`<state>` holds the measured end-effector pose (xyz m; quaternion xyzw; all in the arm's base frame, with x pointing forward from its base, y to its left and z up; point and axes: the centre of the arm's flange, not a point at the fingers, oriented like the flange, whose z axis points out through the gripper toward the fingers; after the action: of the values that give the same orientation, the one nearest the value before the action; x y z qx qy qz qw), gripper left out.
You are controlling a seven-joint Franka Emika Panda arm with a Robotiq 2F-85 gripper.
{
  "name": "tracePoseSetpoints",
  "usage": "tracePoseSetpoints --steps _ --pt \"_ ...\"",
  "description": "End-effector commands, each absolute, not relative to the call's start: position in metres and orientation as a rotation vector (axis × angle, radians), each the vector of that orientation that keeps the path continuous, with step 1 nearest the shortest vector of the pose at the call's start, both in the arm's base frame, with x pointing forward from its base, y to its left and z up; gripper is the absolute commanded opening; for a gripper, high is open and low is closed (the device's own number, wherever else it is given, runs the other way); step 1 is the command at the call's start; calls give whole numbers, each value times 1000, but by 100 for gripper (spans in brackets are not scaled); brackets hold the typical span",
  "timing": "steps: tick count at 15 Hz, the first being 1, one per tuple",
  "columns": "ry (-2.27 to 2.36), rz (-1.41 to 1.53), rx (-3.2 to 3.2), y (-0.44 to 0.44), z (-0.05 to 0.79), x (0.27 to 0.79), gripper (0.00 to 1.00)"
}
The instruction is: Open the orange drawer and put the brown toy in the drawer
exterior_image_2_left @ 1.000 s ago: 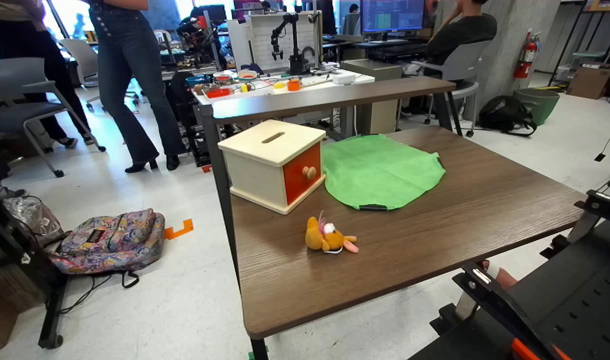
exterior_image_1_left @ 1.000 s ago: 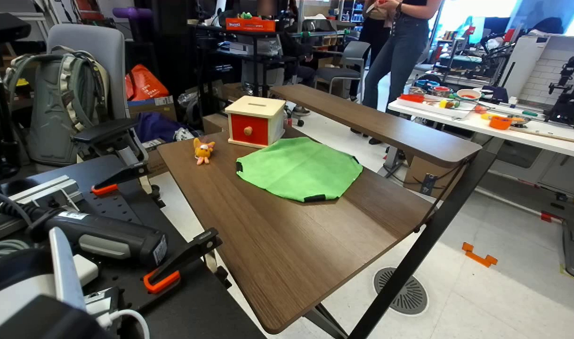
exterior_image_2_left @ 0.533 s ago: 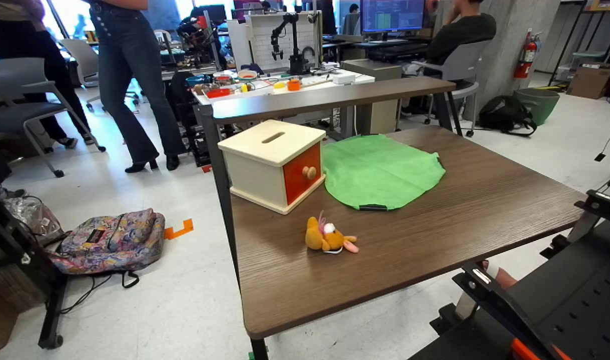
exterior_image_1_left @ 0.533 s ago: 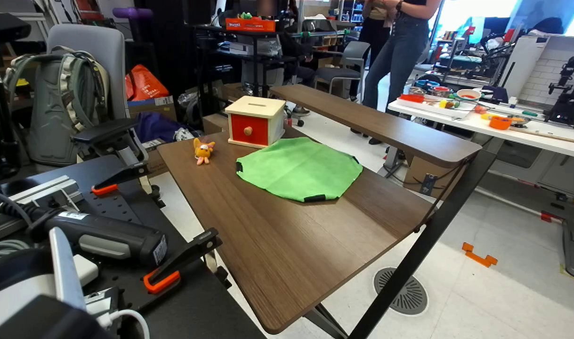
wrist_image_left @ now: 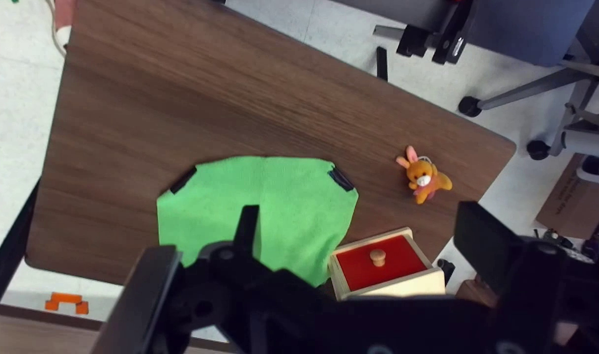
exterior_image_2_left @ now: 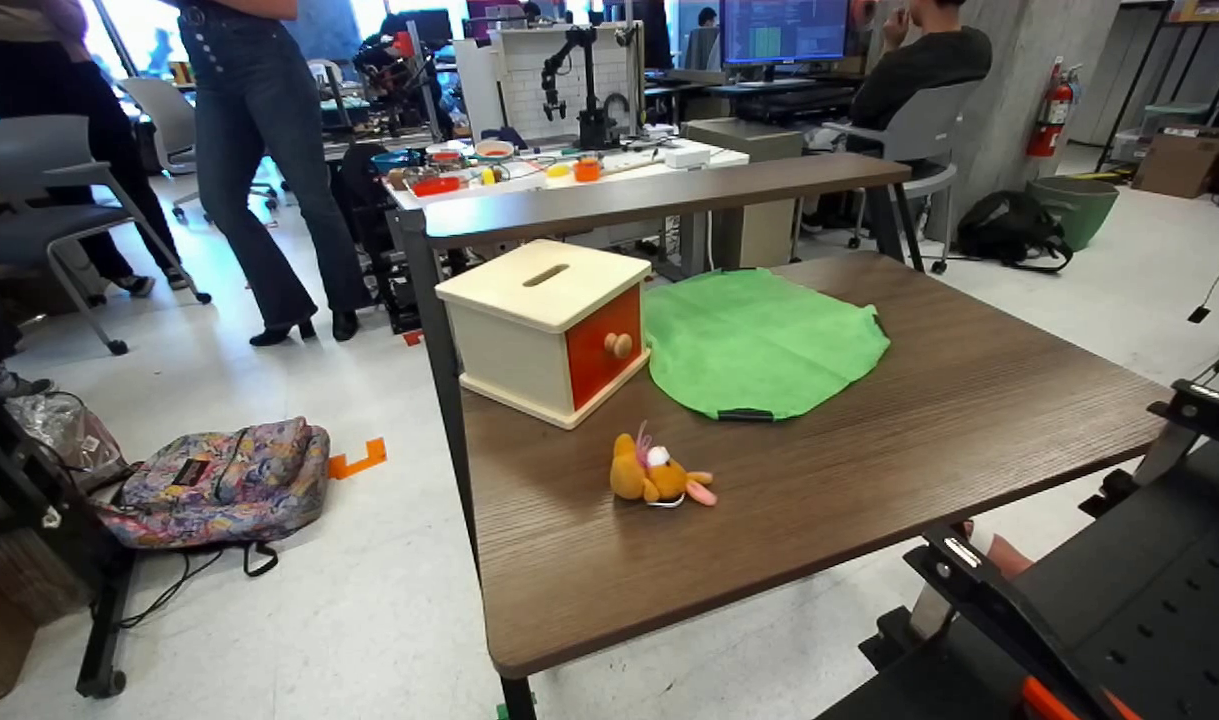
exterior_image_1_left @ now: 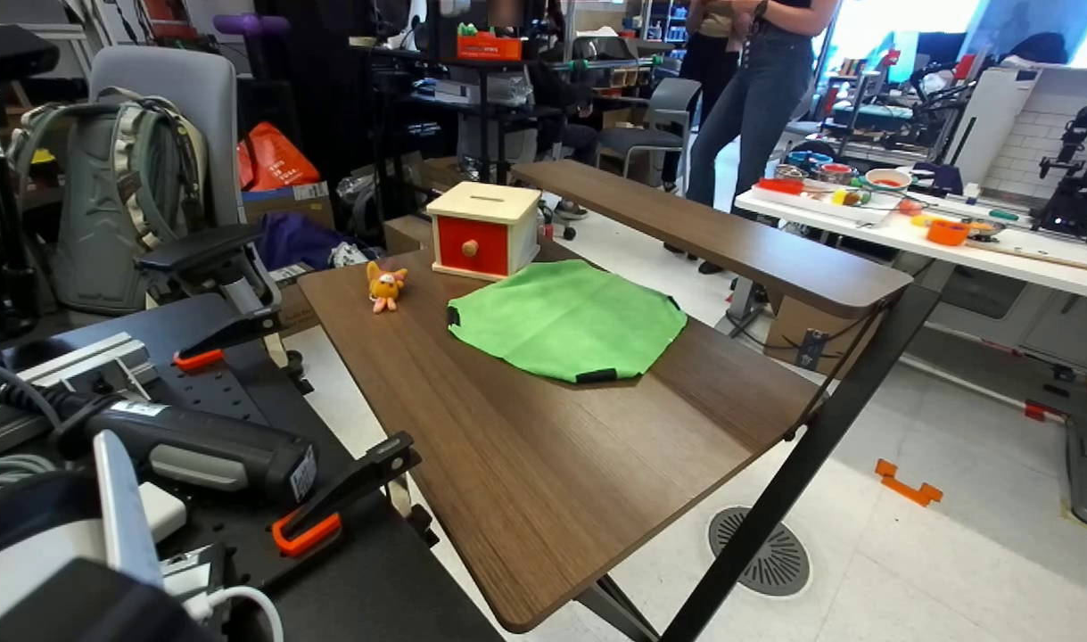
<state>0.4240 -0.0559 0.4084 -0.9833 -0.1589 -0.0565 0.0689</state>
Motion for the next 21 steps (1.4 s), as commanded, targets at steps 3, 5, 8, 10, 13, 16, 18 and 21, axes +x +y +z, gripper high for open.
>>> tracePoseSetpoints --steps 3,5,8,10,13,16,18,21 --pt "-598 -253 -3045 0 350 506 100" --pt "-656 -276 -3060 18 322 527 100" --pt "-736 -287 -3061 43 278 556 100" --pt "-786 -278 -3058 59 254 570 100" --pt "-853 -251 -3042 80 226 586 100" --pt "-938 -236 -3016 103 202 593 100" --pt "-981 -227 -2992 116 189 596 100" --pt "-1024 -241 -2959 133 176 602 100"
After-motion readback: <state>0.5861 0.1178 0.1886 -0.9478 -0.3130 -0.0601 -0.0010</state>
